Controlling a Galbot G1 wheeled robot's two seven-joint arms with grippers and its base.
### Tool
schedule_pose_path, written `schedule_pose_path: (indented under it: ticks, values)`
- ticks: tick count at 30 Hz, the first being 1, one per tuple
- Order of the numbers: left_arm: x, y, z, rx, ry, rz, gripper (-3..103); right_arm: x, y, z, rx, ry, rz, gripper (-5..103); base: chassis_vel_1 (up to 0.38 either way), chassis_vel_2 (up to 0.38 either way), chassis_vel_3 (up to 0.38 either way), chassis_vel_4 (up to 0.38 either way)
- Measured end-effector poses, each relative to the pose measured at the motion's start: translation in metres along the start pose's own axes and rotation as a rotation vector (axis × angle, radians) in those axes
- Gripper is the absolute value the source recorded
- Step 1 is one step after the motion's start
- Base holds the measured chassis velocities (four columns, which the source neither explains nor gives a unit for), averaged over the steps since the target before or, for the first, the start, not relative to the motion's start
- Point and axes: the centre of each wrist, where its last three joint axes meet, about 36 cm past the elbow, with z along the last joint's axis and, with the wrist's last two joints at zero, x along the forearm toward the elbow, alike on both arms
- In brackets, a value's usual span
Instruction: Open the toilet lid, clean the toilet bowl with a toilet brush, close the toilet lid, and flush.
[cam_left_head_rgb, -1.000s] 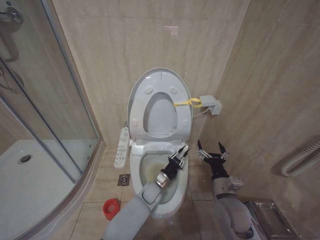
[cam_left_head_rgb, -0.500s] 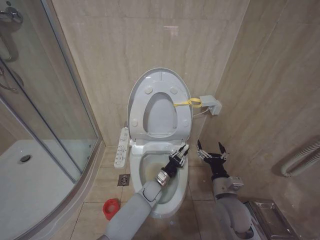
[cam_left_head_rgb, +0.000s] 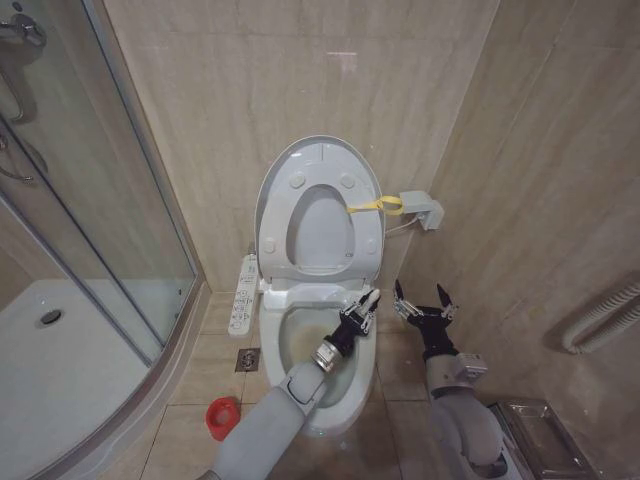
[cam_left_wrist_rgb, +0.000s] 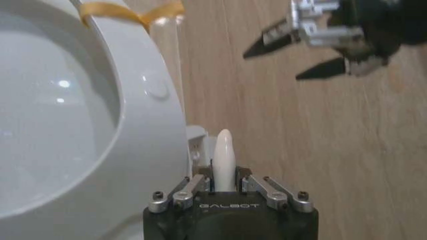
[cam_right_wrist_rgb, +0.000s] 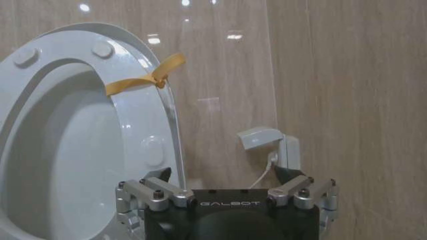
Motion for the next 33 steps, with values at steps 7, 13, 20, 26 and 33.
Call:
schedule_pose_path:
  ticks: [7, 13, 20, 26, 33]
  values:
    - [-0.007, 0.0, 0.007, -0.025, 0.007, -0.015, 21, 0.0, 0.0, 0.0, 0.0, 0.0, 0.0, 100, 0.0, 0.0, 0.0, 0.0]
    - [-0.017, 0.001, -0.003, -0.018, -0.015, -0.013, 21, 0.0, 0.0, 0.0, 0.0, 0.0, 0.0, 100, 0.0, 0.0, 0.0, 0.0]
    - [-0.002, 0.003, 0.017, -0.041, 0.032, -0.002, 21, 0.0, 0.0, 0.0, 0.0, 0.0, 0.0, 100, 0.0, 0.0, 0.0, 0.0]
    - [-0.017, -0.003, -0.001, -0.027, -0.012, 0.0, 21, 0.0, 0.0, 0.0, 0.0, 0.0, 0.0, 100, 0.0, 0.0, 0.0, 0.0]
    - [-0.006, -0.002, 0.025, -0.038, 0.056, -0.001, 21, 0.0, 0.0, 0.0, 0.0, 0.0, 0.0, 100, 0.0, 0.0, 0.0, 0.0]
